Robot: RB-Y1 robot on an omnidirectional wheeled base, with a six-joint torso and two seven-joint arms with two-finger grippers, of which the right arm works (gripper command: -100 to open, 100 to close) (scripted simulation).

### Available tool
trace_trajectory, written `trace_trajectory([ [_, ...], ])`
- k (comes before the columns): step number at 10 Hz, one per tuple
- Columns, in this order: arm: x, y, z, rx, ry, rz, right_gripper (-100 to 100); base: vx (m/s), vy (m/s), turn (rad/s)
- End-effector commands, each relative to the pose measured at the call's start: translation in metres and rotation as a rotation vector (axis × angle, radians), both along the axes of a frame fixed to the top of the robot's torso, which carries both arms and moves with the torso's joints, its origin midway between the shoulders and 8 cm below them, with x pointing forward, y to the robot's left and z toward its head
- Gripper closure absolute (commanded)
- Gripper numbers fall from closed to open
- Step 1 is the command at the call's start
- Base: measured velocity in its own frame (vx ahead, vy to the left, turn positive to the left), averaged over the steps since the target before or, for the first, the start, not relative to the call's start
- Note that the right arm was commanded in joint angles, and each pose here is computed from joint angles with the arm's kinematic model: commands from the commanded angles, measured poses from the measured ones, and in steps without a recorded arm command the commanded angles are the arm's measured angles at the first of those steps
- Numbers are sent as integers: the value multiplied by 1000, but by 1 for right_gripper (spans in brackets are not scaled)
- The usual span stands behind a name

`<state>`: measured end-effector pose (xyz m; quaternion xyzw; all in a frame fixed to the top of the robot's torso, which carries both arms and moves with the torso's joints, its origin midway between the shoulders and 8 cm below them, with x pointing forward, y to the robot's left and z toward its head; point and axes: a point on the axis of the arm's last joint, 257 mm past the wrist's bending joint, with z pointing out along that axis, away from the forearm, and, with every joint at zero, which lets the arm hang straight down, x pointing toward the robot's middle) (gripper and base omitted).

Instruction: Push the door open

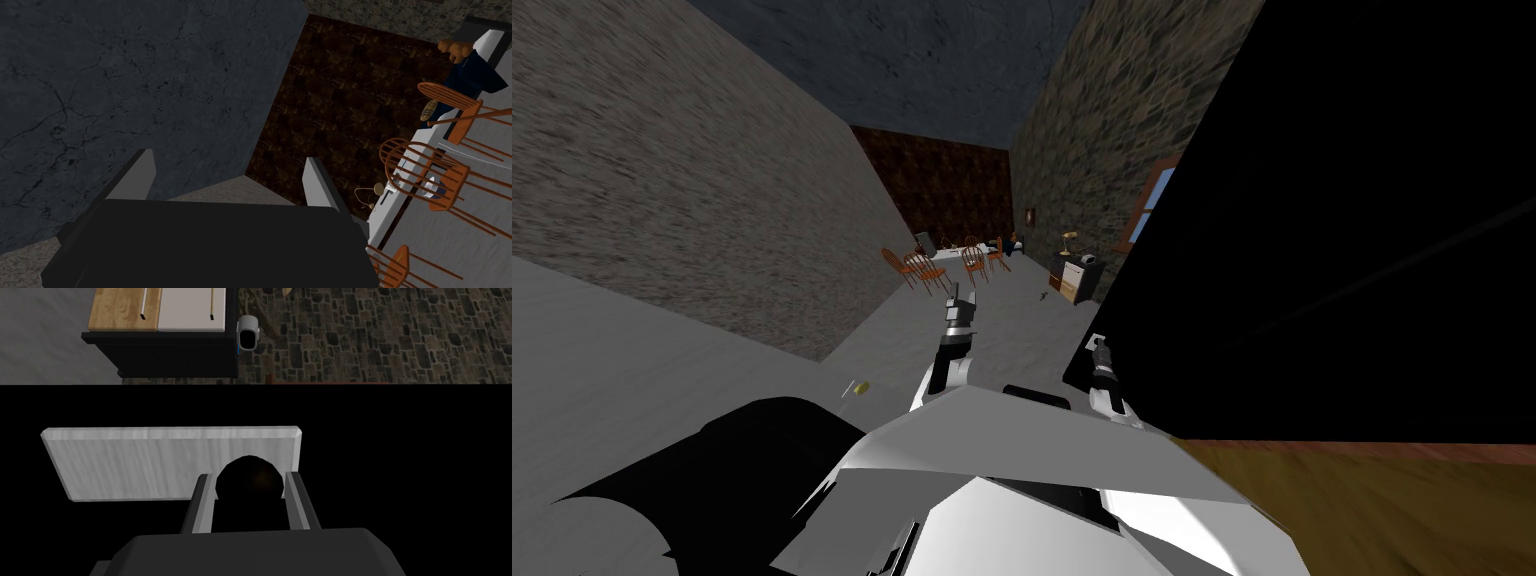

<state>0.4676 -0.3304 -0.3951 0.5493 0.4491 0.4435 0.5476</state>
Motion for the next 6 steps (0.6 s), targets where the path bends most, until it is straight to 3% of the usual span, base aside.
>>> trace_trajectory([
  [1, 0, -11, 3, -4, -5, -18, 100, 189, 26, -37],
  [3, -2, -23, 3, -6, -6, -47, 100, 206, 40, -51],
  [5, -2, -23, 3, -6, -6, -47, 100, 93, 17, -9],
  [6, -6, -37, 4, -6, -6, -80, 100, 130, 13, -35],
])
